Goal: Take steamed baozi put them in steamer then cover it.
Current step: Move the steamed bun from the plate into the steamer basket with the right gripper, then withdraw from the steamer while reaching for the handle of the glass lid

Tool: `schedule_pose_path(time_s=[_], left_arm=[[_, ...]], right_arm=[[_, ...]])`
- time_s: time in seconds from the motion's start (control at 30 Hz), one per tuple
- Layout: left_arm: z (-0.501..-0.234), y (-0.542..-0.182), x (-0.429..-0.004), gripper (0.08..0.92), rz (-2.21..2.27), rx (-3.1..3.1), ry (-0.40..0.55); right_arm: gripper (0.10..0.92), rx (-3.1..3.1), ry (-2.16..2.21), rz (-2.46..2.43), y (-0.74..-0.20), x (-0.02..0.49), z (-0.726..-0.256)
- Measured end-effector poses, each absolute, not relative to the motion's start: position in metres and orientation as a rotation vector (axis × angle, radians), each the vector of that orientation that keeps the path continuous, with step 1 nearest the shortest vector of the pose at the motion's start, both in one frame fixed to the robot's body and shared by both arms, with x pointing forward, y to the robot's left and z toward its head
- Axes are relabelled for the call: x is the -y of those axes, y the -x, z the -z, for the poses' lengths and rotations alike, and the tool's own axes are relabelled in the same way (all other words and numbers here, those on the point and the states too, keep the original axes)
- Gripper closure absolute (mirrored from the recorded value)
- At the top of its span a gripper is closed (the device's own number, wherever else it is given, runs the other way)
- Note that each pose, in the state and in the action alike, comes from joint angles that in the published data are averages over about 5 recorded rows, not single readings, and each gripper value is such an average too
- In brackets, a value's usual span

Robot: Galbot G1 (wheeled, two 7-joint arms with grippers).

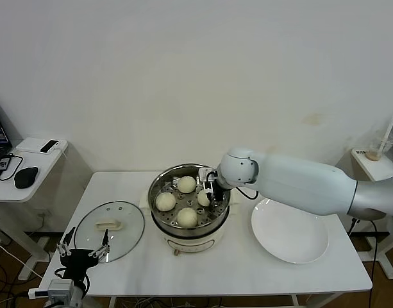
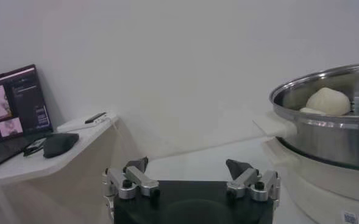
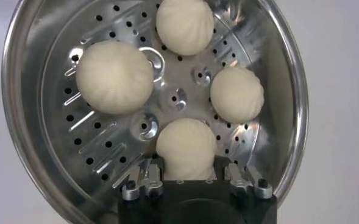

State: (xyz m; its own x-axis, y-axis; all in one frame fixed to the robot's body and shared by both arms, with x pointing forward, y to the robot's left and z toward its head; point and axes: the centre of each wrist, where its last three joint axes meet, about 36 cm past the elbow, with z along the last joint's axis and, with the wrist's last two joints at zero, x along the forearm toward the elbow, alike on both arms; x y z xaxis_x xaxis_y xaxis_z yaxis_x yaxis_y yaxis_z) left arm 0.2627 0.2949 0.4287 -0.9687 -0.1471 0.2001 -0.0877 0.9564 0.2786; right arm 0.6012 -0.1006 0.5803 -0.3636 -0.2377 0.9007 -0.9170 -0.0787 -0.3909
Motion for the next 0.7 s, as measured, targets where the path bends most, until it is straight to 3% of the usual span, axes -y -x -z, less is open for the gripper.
schedule_pose_path(time_s=[0.2, 0.5, 0.7], left_arm=[[-0.429, -0.263, -0.294, 0.177, 0.393, 2.890, -0.173], [-0.430, -0.264, -0.294, 0.177, 0.385, 2.898, -0.168], [-0.427, -0.266, -0.293, 0.177, 0.375, 2.913, -0.155]], right_arm=[[0.212, 1.655, -1.260, -1.468, -0.600, 0.110, -0.602], [0.199, 1.840, -1.257, -1.398, -0.581, 0.139, -0.631], [0.200, 2.155, -1.189, -1.334, -0.557, 0.176, -0.622]])
